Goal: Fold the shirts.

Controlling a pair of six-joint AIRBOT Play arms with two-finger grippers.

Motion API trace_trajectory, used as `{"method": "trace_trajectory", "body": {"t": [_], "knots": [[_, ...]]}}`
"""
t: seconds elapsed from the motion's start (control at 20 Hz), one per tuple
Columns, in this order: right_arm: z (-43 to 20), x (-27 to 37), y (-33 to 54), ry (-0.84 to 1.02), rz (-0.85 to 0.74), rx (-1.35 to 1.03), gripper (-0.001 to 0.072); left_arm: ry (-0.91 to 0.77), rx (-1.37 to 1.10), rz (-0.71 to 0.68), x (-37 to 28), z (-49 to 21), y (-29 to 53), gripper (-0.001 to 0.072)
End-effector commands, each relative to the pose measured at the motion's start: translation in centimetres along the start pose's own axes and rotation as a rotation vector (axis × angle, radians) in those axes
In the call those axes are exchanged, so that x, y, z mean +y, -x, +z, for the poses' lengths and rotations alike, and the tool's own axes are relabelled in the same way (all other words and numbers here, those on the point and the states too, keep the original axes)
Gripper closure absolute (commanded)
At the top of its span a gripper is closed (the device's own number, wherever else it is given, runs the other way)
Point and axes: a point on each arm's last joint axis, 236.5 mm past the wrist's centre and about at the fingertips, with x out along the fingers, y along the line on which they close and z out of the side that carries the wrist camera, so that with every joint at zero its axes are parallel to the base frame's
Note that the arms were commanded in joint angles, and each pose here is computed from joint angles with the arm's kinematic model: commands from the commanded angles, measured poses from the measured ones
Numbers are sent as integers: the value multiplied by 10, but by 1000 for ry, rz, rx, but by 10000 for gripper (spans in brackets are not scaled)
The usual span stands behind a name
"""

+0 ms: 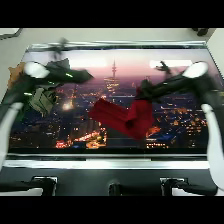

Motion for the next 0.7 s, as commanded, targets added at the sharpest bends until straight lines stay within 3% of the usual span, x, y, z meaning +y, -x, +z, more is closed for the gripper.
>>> {"method": "trace_trajectory", "body": {"t": [0.0,0.2,0.25,0.3,0.35,0.5,0.65], "knots": [[16,14,-97,-89,123,20,667,-38,-225,183,37,58,121,682],[25,19,-165,-256,247,20,645,-69,-264,194,18,59,168,681],[26,25,-174,-282,278,16,484,-76,-259,187,12,57,169,681],[28,31,-176,-285,305,9,214,-81,-247,177,8,54,166,681],[29,38,-174,-249,334,1,110,-85,-241,169,5,52,163,681],[32,41,-137,-149,342,-1,110,-84,-214,163,6,44,152,681],[34,-13,-71,-61,123,-9,111,-90,-199,198,18,40,151,681]]}}
